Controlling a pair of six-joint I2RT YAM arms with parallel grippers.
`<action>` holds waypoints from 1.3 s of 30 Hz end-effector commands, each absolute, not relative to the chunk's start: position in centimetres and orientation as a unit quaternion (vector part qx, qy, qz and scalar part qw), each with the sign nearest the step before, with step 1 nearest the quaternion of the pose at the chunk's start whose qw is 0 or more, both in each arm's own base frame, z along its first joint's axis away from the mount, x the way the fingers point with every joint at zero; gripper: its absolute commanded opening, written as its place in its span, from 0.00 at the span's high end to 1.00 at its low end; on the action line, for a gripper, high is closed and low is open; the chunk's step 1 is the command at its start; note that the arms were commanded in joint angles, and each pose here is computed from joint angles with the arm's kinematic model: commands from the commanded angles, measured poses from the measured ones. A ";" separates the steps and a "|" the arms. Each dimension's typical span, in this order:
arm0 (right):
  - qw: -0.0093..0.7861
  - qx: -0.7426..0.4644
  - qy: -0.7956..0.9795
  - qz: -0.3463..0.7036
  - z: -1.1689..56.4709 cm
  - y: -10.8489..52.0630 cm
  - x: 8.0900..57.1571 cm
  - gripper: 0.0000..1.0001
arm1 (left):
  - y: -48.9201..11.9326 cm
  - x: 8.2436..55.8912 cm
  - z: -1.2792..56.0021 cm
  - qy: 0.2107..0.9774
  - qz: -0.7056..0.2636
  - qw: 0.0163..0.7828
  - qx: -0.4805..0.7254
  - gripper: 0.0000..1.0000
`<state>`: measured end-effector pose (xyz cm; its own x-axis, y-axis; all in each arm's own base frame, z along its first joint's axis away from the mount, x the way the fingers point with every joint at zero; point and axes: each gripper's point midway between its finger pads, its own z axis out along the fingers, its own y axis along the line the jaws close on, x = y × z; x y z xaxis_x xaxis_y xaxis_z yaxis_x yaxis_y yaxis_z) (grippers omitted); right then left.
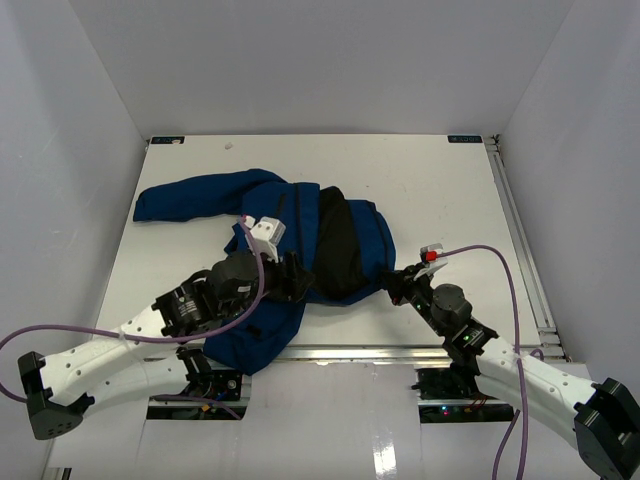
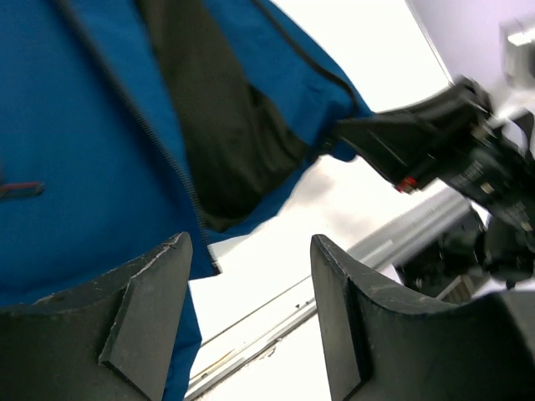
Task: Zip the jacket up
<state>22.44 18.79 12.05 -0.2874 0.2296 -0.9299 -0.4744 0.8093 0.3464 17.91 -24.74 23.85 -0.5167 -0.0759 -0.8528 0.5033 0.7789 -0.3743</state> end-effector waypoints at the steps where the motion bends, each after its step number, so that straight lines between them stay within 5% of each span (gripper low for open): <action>1: 0.621 -0.072 0.714 0.315 15.5 19.1 23.1 0.92 | -21.6 19.4 22.2 0.846 -0.255 0.468 0.027 0.31; 17: 0.622 -0.071 0.715 0.313 15.2 18.8 23.0 0.92 | -28.1 20.3 17.1 0.841 -0.413 0.341 0.077 0.44; 39: 0.618 -0.072 0.718 0.311 14.7 18.9 23.0 0.92 | -27.2 19.4 8.2 0.907 -0.299 0.287 0.079 0.50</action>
